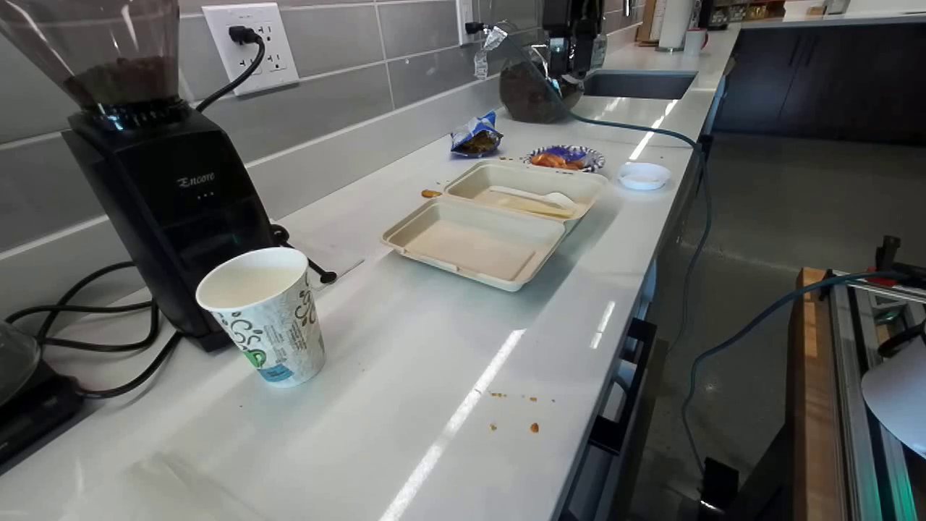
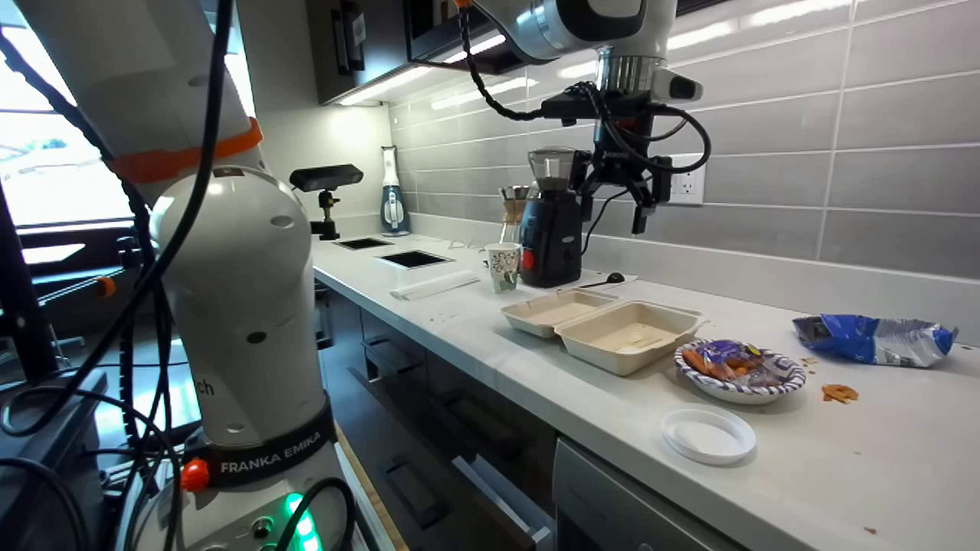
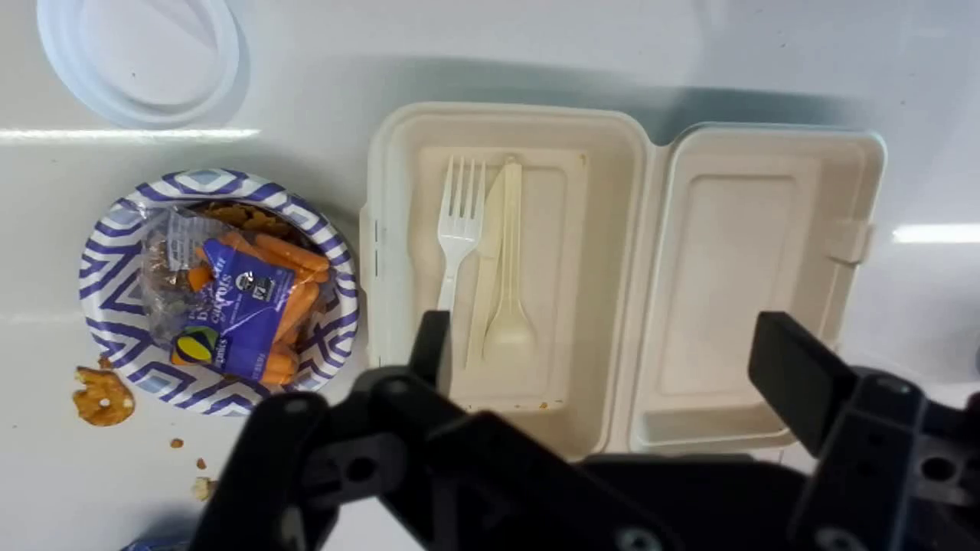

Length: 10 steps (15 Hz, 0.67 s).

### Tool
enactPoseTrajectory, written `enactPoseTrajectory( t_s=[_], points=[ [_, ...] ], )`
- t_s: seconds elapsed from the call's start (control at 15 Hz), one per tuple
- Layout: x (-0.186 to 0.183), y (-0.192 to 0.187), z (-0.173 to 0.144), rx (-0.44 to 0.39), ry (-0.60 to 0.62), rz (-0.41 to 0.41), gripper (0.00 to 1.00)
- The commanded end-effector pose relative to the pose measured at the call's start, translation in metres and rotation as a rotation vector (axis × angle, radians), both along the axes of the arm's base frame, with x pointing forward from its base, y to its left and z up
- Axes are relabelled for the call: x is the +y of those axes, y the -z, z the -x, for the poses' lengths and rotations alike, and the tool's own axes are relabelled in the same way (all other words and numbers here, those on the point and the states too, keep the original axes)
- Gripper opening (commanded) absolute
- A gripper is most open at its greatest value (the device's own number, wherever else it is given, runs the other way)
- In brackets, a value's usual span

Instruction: Close the food pack.

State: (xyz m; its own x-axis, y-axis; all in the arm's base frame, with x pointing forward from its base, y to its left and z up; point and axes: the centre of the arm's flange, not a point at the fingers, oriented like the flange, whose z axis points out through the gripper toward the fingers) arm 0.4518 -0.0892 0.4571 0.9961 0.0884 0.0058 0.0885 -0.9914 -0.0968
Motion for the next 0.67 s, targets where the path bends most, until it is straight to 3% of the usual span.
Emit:
enactPoseTrajectory(
  t_s=[0.0,0.4,0.6],
  points=[
    [0.0,0.013,-0.021,0.004,-0.078,0.001,1.0],
    [0.039,0.047,-0.082,0.076,-0.399,0.033,1.0],
    [0.073,0.047,-0.099,0.066,-0.498,0.02,1.0]
  ],
)
